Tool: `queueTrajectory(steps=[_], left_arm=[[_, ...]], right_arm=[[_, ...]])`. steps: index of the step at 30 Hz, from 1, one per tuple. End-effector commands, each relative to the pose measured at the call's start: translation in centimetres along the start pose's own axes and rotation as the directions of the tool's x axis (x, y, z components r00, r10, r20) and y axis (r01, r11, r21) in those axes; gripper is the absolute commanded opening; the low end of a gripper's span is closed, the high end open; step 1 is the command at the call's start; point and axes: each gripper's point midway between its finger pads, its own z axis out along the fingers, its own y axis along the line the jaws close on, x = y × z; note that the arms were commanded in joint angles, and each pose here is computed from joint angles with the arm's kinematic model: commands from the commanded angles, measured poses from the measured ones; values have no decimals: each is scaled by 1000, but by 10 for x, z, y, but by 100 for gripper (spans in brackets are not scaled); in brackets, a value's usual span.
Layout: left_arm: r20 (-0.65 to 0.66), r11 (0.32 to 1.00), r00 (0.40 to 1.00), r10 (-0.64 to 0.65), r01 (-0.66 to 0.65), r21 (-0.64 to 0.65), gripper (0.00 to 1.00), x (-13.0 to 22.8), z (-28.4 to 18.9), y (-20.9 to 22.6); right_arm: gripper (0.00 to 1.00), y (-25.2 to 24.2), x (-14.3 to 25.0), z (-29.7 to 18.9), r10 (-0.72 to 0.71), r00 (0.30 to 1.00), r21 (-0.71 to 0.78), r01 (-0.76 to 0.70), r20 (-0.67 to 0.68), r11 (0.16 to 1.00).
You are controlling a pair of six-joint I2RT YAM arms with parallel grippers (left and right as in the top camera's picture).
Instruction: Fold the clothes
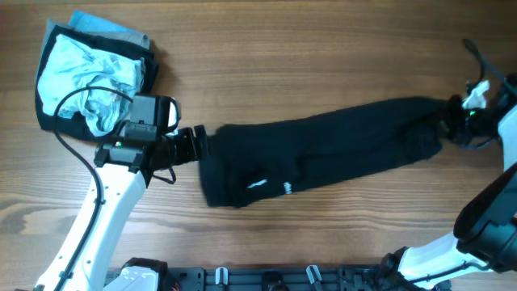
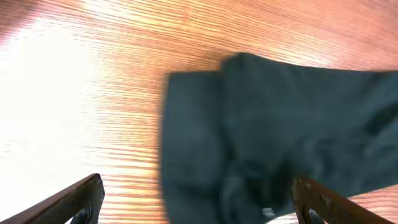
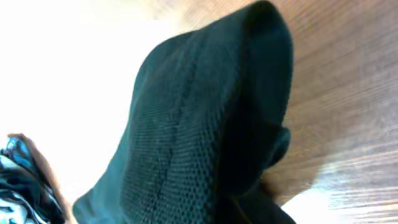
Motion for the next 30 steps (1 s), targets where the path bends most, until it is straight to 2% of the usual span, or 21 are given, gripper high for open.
queueTrajectory(steps=[1, 6, 10, 16, 18, 25, 28, 30], left_arm=[[46, 1000, 999, 10, -11, 4, 96, -11, -10, 0], [53, 1000, 999, 11, -12, 7, 96, -12, -10, -1], [51, 1000, 999, 11, -11, 6, 96, -12, -10, -1], [51, 1000, 999, 11, -11, 6, 96, -12, -10, -1], [51, 1000, 999, 11, -11, 6, 97, -12, -10, -1], [51, 1000, 999, 11, -11, 6, 97, -12, -10, -1], [51, 1000, 999, 11, -11, 6, 97, -12, -10, -1], [51, 1000, 999, 11, -11, 6, 97, -12, -10, -1]], right_arm=[[4, 25, 9, -3, -63, 998, 2, 63, -23, 998], [4, 70, 53, 24, -218, 964, -14, 219, -150, 976], [4, 108, 97, 47, -359, 901, -27, 363, -244, 931], [4, 128, 148, 78, -452, 832, 117, 509, -322, 853], [4, 135, 165, 85, -495, 797, 121, 561, -347, 819], [5, 141, 184, 94, -517, 782, 180, 597, -348, 782], [12, 136, 187, 96, -509, 783, 185, 594, -357, 783], [13, 133, 190, 97, -504, 782, 185, 592, -368, 784]])
